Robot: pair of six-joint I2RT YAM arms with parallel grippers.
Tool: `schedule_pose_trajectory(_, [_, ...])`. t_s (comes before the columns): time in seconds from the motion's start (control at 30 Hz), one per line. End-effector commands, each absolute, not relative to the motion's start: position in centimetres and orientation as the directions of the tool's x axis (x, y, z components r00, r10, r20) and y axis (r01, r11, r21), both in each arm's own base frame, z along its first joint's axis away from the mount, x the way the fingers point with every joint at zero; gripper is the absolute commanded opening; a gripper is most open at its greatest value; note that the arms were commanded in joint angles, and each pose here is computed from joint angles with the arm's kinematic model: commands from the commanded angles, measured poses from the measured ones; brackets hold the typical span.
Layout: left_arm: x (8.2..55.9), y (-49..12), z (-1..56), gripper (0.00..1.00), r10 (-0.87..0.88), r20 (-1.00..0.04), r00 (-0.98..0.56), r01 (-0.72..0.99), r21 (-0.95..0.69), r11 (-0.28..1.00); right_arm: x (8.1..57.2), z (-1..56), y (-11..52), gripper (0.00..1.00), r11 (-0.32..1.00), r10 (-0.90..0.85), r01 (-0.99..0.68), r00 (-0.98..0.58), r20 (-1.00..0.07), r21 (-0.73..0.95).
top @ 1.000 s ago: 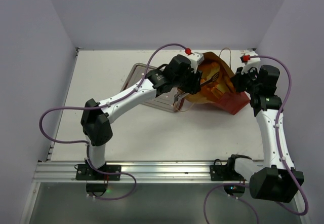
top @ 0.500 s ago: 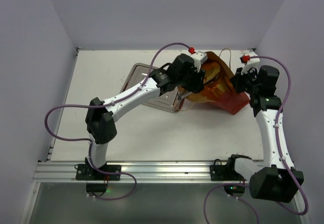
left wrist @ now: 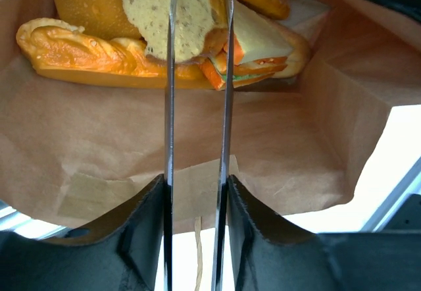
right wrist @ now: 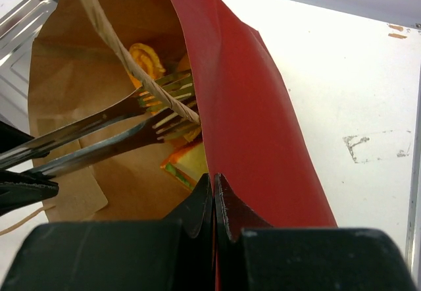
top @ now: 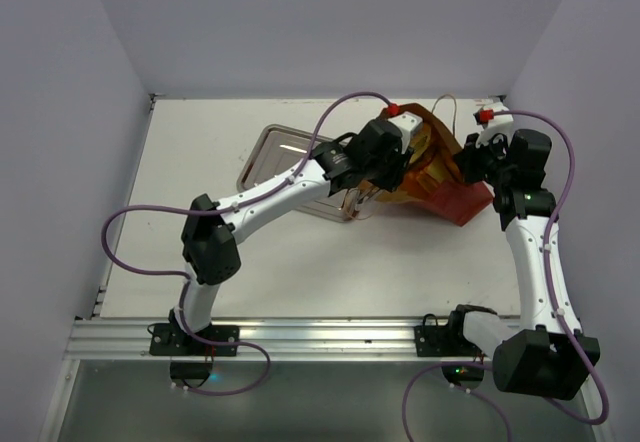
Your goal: Take the fake bread out of the paper bag
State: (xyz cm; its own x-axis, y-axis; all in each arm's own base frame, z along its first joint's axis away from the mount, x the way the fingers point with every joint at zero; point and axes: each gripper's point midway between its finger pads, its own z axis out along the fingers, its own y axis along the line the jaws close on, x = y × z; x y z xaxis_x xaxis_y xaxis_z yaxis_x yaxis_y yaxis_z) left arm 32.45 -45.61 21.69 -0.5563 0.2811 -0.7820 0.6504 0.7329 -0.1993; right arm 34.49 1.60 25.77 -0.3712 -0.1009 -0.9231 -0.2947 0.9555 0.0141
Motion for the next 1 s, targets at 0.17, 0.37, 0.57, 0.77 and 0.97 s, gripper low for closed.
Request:
schedule_pose_trajectory(0.17, [33.4, -44.3, 22.7, 0.28, 0.307, -0.805, -0.508, 0.633, -0.107, 0.766, 34.4, 27.3, 2.1, 0.00, 0.952, -0.093, -0.307, -0.328, -0.940, 0.013])
schedule_pose_trajectory(0.37, [33.0, -44.0, 23.3, 0.19, 0.300, -0.807, -0.508, 0.638, -0.119, 0.761, 34.3, 27.5, 2.0, 0.00, 0.953, -0.095, -0.304, -0.326, -0.940, 0.009])
schedule_pose_trajectory(0.57, [32.1, -43.0, 24.6, 0.11, 0.261, -0.823, -0.504, 0.634, -0.147, 0.760, 34.2, 27.5, 2.1, 0.00, 0.952, -0.093, -0.304, -0.329, -0.940, 0.012])
schedule_pose_trajectory(0.77, [30.0, -41.6, 26.5, 0.04, 0.207, -0.856, -0.474, 0.666, -0.196, 0.719, 34.2, 27.3, 2.0, 0.00, 0.954, -0.090, -0.299, -0.331, -0.939, 0.014])
schedule_pose_trajectory(0.97, [28.7, -40.7, 26.0, 0.00, 0.187, -0.863, -0.470, 0.684, -0.222, 0.695, 34.2, 27.1, 2.1, 0.00, 0.954, -0.081, -0.299, -0.335, -0.939, 0.024])
